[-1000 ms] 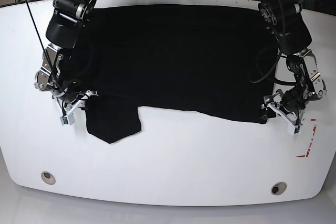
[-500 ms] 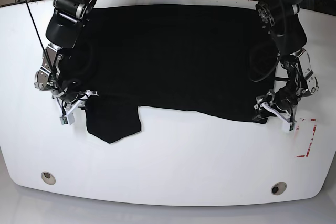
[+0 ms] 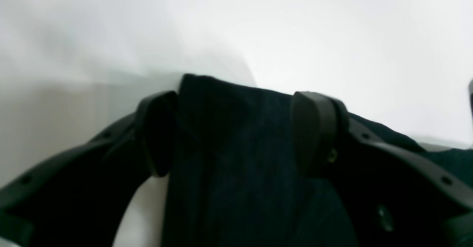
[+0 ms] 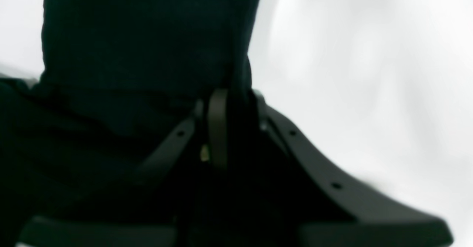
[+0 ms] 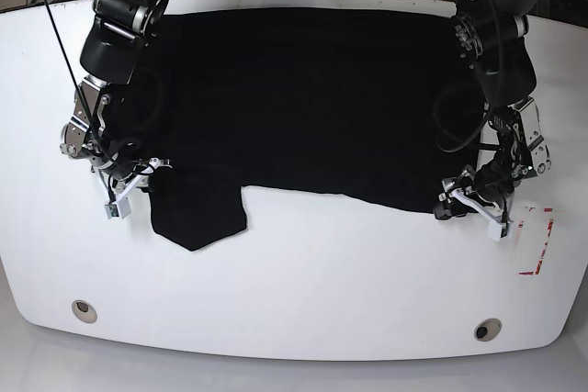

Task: Layout the t-shirt on the table in an organized manner, then fold the t-shirt properly
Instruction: 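Grasp the t-shirt hem corners with both grippers, then lift the hem with both grippers and fold it toward the collar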

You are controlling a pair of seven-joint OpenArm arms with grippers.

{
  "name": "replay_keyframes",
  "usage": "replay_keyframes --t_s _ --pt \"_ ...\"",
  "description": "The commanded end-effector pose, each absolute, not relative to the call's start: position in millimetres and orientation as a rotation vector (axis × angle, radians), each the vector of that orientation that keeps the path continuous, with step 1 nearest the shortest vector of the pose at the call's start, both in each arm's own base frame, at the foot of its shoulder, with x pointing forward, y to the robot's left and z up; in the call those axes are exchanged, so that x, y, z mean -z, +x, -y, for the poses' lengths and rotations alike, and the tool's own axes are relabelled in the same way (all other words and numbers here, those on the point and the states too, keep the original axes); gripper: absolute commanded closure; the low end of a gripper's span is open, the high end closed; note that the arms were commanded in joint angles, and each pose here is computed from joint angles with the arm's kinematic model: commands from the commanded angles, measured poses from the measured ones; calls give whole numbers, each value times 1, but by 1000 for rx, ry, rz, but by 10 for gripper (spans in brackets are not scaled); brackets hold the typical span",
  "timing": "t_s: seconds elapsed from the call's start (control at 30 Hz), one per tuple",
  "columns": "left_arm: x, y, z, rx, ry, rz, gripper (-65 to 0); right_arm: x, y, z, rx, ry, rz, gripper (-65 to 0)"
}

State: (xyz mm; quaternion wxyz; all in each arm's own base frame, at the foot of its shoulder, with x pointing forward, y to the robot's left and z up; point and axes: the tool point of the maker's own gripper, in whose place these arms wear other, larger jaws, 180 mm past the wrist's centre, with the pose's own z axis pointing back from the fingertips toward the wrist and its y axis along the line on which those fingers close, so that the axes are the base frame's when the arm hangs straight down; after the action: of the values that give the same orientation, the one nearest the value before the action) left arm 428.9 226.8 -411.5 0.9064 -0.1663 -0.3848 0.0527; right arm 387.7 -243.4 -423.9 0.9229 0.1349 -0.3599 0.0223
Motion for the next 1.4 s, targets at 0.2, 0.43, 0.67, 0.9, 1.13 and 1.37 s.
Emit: replay_keyframes --t_s 0.2,0.43,0.67,0.9,1.13,1.37 --pt "414 427 -217 -40 -326 748 -190 412 397 250 -56 264 765 -87" --pt "413 427 -218 -41 -323 750 -57 410 398 252 -58 258 768 -87" --pt "408 430 -221 -38 -315 767 -10 394 404 256 -77 230 810 -86" --pt "396 432 -225 -18 -292 804 -11 382 410 259 -90 210 841 -86" --pt "376 434 -230 15 -255 843 -11 382 408 263 -94 200 826 -86" --pt "360 433 -226 95 -243 862 -11 355 410 277 -128 130 863 -86"
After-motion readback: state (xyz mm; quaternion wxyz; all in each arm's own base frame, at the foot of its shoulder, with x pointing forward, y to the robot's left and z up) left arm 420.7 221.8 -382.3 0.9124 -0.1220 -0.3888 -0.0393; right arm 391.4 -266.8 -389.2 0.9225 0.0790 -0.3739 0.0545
